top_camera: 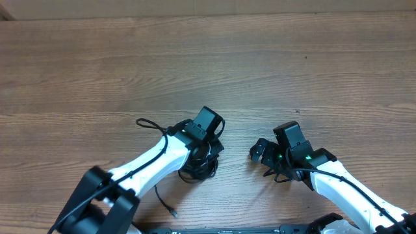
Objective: Untangle cables
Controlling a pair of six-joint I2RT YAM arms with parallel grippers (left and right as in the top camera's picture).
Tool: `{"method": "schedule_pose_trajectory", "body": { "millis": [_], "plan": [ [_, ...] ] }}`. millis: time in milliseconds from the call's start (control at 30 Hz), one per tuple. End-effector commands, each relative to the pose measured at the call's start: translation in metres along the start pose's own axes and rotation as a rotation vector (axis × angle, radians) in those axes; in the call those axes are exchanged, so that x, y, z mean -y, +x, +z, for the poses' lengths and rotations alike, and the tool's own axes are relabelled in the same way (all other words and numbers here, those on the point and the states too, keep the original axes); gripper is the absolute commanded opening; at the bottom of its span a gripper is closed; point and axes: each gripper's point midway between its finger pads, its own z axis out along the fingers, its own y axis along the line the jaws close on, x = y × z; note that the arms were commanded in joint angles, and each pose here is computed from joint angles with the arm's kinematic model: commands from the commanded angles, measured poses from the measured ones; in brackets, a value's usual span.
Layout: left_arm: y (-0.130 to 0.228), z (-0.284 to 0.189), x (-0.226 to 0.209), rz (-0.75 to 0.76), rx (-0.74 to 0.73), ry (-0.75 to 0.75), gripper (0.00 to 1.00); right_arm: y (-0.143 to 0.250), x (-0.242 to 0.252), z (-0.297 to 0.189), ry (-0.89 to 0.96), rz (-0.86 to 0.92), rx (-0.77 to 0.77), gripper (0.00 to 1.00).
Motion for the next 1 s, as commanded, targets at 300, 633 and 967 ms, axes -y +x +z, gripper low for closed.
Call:
{"method": "schedule_pose_trajectory", "body": {
  "millis": [300,633,967],
  "plan": [
    [0.013,-0.101,0.037,0.666,0.122,0.283,0.04,0.051,-0.106,-0.053,-0.666,-0.336,-0.264,0.94],
    [0.026,-0.123,0.008,0.948,0.142,0.223,0.04,0.053,-0.121,-0.067,-0.772,-0.383,-0.268,0.87],
    [0.016,-0.114,0.006,0.92,0.164,0.17,0.04,0.047,-0.139,-0.081,-0.853,-0.316,-0.283,0.79]
  ]
}}
